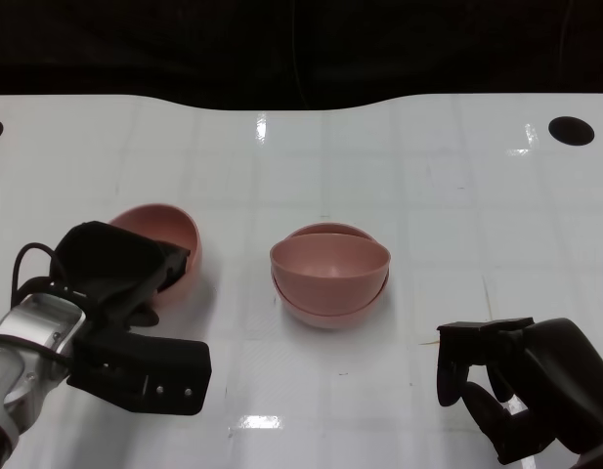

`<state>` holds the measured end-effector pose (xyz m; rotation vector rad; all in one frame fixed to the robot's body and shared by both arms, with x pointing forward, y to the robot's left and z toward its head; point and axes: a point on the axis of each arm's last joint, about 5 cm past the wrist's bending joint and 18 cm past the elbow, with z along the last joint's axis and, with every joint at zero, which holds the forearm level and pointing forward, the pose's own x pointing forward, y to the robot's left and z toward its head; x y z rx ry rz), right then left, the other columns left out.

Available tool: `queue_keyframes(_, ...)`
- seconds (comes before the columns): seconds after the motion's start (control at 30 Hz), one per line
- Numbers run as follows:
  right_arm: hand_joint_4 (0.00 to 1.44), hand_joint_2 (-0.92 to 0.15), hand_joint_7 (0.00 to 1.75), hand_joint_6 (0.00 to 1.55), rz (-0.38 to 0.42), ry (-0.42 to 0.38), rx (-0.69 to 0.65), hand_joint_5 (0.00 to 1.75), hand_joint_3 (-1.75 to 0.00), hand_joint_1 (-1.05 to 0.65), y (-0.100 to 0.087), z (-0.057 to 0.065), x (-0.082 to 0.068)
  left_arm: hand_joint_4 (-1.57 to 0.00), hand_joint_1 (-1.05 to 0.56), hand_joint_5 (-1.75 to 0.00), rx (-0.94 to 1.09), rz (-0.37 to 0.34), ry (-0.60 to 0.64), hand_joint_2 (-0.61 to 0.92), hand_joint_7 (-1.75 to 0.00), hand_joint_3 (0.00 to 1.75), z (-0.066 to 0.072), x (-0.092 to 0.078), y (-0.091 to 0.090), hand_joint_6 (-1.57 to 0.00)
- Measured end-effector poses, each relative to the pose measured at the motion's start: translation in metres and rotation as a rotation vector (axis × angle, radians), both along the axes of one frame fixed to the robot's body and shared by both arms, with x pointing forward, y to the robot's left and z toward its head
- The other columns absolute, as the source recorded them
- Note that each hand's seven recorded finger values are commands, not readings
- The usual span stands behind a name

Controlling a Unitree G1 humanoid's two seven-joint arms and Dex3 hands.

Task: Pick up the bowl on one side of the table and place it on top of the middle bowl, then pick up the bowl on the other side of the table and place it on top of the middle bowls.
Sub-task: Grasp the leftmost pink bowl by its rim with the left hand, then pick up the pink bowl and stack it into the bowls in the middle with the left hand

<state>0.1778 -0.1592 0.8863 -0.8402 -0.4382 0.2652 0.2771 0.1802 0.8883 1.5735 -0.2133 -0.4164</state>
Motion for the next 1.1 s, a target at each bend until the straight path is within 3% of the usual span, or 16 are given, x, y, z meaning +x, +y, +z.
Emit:
queue_keyframes(0.13, 0.98, -0.14, 1.47, 0.86, 0.002, 0.001, -0.001, 1.75, -1.55, -0.09, 0.0, 0.0, 0.0, -0.81, -0.23, -1.75, -0.005, -0.004, -0.02, 0.88, -1.31, 0.23, 0.002, 0.002, 0.001, -0.74)
queue_keyframes(0.2, 0.98, -0.13, 1.47, 0.87, 0.002, 0.001, -0.001, 1.75, -1.55, -0.09, 0.0, 0.0, -0.001, -0.8, -0.24, -1.75, -0.01, -0.005, -0.022, 0.91, -1.41, 0.23, 0.003, 0.002, 0.001, -0.71)
queue_keyframes(0.27, 0.98, -0.13, 1.46, 0.87, 0.001, 0.003, -0.001, 1.75, -1.55, -0.09, 0.0, 0.0, -0.001, -0.79, -0.24, -1.75, -0.012, -0.011, -0.025, 0.92, -1.13, 0.2, 0.006, 0.003, 0.001, -0.8)
queue_keyframes(0.43, 0.98, -0.13, 1.48, 0.87, 0.002, 0.006, -0.002, 1.75, -1.55, -0.09, 0.0, 0.0, -0.002, -0.81, -0.26, -1.75, -0.007, -0.035, -0.035, 0.92, -1.0, 0.2, 0.018, 0.007, 0.0, -0.82)
queue_keyframes(0.47, 0.98, -0.13, 1.48, 0.87, 0.001, 0.007, -0.002, 1.75, -1.55, -0.09, 0.0, 0.0, -0.002, -0.81, -0.29, -1.75, -0.006, -0.041, -0.033, 0.92, -0.81, 0.2, 0.022, 0.007, 0.0, -0.86)
queue_keyframes(0.5, 0.98, -0.13, 1.48, 0.87, 0.0, 0.008, -0.002, 1.75, -1.55, -0.09, 0.0, 0.0, -0.002, -0.81, -0.3, -1.75, -0.007, -0.047, -0.031, 0.92, -0.74, 0.19, 0.025, 0.008, -0.001, -0.9)
queue_keyframes(0.53, 0.98, -0.13, 1.48, 0.87, 0.0, 0.009, -0.002, 1.75, -1.56, -0.09, 0.0, 0.0, -0.002, -0.81, -0.3, -1.75, -0.01, -0.051, -0.028, 0.92, -0.74, 0.2, 0.029, 0.009, -0.002, -0.92)
queue_keyframes(0.6, 0.98, -0.13, 1.48, 0.86, 0.002, 0.01, -0.003, 1.75, -1.56, -0.09, 0.0, 0.0, -0.002, -0.81, -0.29, -1.75, -0.012, -0.058, -0.02, 0.92, -1.15, 0.23, 0.036, 0.011, -0.003, -0.79)
queue_keyframes(0.77, 0.98, -0.14, 1.48, 0.86, 0.002, 0.011, -0.003, 1.75, -1.56, -0.09, 0.0, 0.0, -0.002, -0.8, -0.27, -1.75, -0.012, -0.062, -0.021, 0.92, -1.1, 0.2, 0.047, 0.013, -0.006, -0.83)
queue_keyframes(0.87, 0.98, -0.14, 1.48, 0.86, 0.0, 0.009, -0.002, 1.75, -1.56, -0.1, 0.0, 0.001, -0.002, -0.8, -0.28, -1.75, -0.016, -0.069, -0.028, 0.92, -0.92, 0.15, 0.048, 0.013, -0.007, -0.87)
queue_keyframes(0.93, 0.98, -0.14, 1.48, 0.86, 0.002, 0.003, 0.002, 1.75, -1.56, -0.09, 0.001, 0.002, -0.002, -0.83, -0.25, -1.75, -0.03, -0.079, -0.035, 0.91, -0.99, 0.2, 0.05, 0.013, -0.007, -0.9)
queue_keyframes(1.0, 0.98, -0.14, 1.48, 0.86, 0.002, 0.004, 0.005, 1.75, -1.56, -0.09, 0.001, 0.002, -0.002, -0.84, -0.23, -1.75, -0.049, -0.092, -0.05, 0.88, -1.22, 0.3, 0.052, 0.013, -0.008, -0.83)
queue_keyframes(1.1, 0.98, -0.14, 1.48, 0.86, 0.002, 0.003, 0.005, 1.75, -1.56, -0.09, 0.001, 0.002, -0.002, -0.87, -0.24, -1.75, -0.067, -0.103, -0.071, 0.82, -1.21, 0.26, 0.056, 0.013, -0.009, -0.81)
